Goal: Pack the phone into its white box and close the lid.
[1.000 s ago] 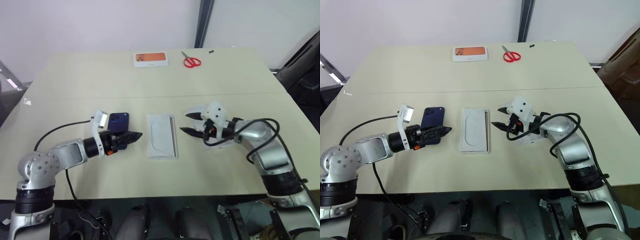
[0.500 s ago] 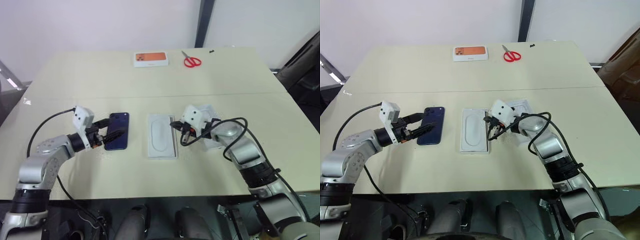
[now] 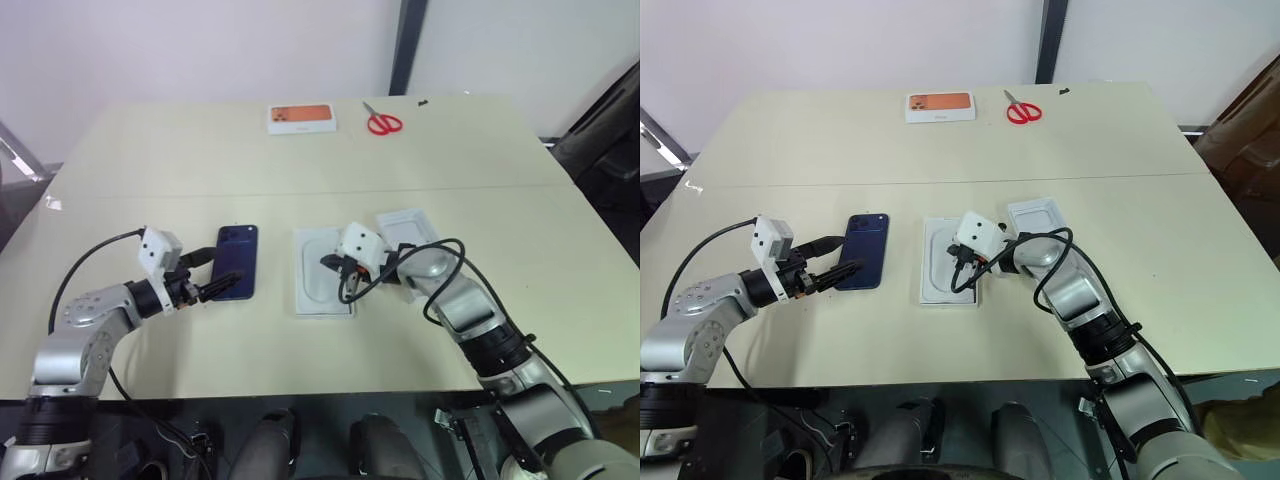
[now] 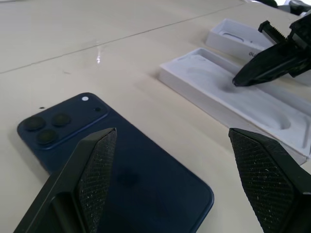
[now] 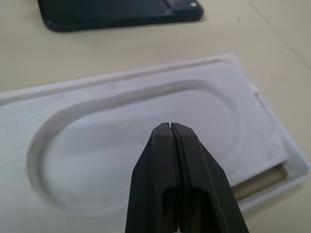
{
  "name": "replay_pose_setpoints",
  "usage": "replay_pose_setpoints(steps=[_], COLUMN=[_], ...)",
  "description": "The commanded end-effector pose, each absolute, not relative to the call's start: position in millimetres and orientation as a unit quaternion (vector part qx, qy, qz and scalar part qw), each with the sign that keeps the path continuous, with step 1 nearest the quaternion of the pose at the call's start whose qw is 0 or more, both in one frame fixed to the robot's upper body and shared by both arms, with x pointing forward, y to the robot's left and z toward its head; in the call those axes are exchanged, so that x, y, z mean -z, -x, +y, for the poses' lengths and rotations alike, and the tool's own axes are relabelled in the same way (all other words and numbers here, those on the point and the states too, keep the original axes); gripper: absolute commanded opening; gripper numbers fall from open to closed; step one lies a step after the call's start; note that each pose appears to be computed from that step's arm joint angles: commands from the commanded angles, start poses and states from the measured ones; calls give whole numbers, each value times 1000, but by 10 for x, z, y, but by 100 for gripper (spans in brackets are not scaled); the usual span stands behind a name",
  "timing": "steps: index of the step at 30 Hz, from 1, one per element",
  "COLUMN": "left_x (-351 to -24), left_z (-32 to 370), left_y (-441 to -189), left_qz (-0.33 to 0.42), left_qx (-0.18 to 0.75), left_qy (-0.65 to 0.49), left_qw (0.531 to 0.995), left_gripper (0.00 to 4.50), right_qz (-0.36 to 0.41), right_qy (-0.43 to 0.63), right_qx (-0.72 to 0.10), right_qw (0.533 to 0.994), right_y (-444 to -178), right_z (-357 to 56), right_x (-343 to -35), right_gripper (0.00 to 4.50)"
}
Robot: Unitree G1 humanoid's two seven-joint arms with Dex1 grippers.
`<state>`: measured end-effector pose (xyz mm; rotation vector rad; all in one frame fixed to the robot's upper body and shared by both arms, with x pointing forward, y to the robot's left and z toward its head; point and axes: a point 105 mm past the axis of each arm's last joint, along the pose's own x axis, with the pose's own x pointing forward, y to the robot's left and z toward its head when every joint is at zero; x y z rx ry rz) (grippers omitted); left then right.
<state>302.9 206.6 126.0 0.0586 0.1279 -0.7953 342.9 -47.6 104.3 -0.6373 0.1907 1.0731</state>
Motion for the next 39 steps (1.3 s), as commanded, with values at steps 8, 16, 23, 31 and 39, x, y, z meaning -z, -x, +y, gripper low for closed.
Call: replay_pose_setpoints(steps=[8, 16, 23, 31, 39], left_x=[-1326, -1341, -1350, -1362, -1393], left_z=[1968, 1931, 1915, 2059, 2566], left_y=[-3032, -3083, -3098, -3210, -3417], left_qz=[44, 40, 42, 76, 161], left_qx=[395, 394, 394, 361, 280], left_qy=[-54, -57, -55, -38, 149], left_qw=[916, 917, 917, 929, 934], left_gripper=[390, 390, 390, 390, 390], right_qz=[105, 126, 59, 42, -16], right_qy=[393, 406, 376, 392, 289], right_qx=[-499, -516, -492, -459, -474], right_qw=[765, 744, 783, 796, 832], right_y=[-3385, -3269, -3417, -3593, -3794], right_z=[-509, -610, -385, -369, 204], right_x=[-1137, -1076, -1388, -1348, -1788], right_gripper=[5, 5, 5, 5, 5])
